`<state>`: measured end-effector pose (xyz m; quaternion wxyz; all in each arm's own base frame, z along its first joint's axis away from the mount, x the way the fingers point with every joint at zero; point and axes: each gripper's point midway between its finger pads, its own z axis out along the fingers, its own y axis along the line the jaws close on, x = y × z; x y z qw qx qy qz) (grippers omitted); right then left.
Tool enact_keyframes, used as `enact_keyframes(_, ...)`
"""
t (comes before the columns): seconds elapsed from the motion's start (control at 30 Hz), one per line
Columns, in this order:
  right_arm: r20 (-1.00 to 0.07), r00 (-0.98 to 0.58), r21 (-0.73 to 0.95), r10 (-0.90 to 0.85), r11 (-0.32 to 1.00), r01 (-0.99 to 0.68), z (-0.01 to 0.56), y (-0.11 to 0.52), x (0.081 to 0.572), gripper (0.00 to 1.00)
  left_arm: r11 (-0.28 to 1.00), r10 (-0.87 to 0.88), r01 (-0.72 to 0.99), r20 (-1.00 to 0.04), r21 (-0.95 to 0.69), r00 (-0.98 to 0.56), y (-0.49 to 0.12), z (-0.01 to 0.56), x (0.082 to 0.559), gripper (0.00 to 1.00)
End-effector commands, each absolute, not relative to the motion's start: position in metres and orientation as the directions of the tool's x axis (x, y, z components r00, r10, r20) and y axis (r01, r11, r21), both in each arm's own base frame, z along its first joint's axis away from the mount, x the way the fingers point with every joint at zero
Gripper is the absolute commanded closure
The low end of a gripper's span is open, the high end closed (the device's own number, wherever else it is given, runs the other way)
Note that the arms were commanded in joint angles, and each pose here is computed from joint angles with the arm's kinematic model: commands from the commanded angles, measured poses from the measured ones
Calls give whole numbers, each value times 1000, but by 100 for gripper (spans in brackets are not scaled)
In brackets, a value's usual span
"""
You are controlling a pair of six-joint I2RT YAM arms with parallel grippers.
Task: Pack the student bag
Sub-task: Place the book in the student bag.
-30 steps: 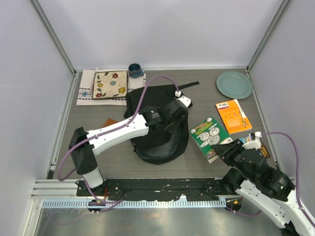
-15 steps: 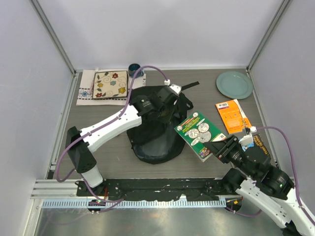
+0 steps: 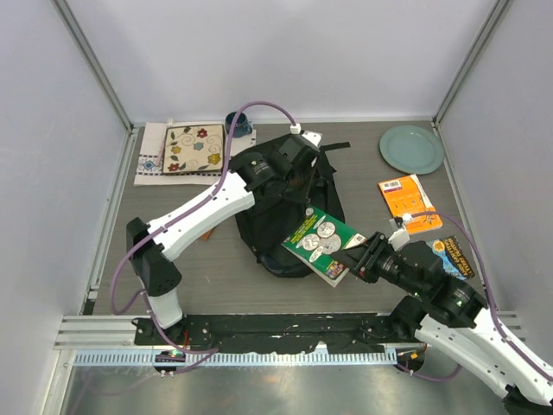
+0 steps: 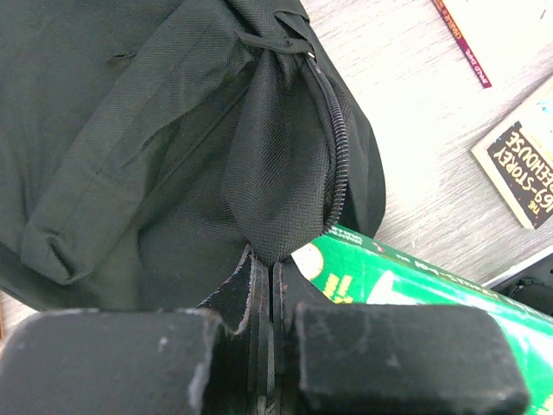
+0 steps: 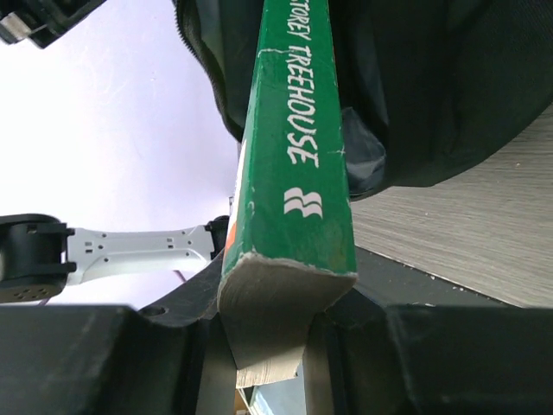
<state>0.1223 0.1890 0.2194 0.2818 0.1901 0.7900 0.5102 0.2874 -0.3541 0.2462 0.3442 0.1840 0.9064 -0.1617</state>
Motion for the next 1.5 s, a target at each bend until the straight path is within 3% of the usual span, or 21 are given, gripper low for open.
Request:
enact_keyframes(0.0, -268, -725, 945, 634, 320, -70, 256, 202, 143, 100, 851, 157, 459, -711, -254, -685, -368, 275, 284, 100)
enact_keyframes(0.23, -312, -668, 924, 676, 379, -49, 223, 223, 187, 100, 824, 139, 470, -692, -316, -708, -375, 282, 272, 100)
enact_keyframes(0.37, -321, -606, 937, 728, 337, -93, 237, 233, 212, 100, 823, 108, 454, -691, -342, -715, -375, 289, 270, 100)
enact_keyframes(0.77, -140, -486, 989, 863, 96, -114, 240, 247, 257, 100, 815, 12, 404, -686, -415, -728, -379, 305, 266, 100)
enact_keyframes(1.03, -203, -356, 979, 912, 194, -61, 214, 261, 303, 100, 821, 21, 404, -685, -404, -728, -376, 303, 265, 100)
enact_keyframes(1.1, -234, -376, 972, 896, 209, -108, 217, 275, 309, 98, 823, 34, 409, -684, -395, -729, -374, 300, 263, 100)
enact_keyframes(1.23, -243, -435, 967, 867, 253, -38, 186, 308, 326, 97, 821, 33, 408, -680, -399, -733, -373, 296, 262, 100)
enact_keyframes(1.3, -238, -436, 962, 868, 273, 20, 156, 313, 334, 94, 825, 36, 402, -672, -398, -740, -372, 290, 263, 100)
enact_keyframes(1.4, -223, -466, 958, 856, 280, 55, 131, 320, 333, 82, 832, 39, 395, -669, -390, -743, -369, 284, 263, 100)
enact_keyframes(1.47, -238, -488, 950, 840, 307, 65, 119, 318, 325, 64, 839, 33, 382, -663, -388, -748, -363, 278, 265, 100)
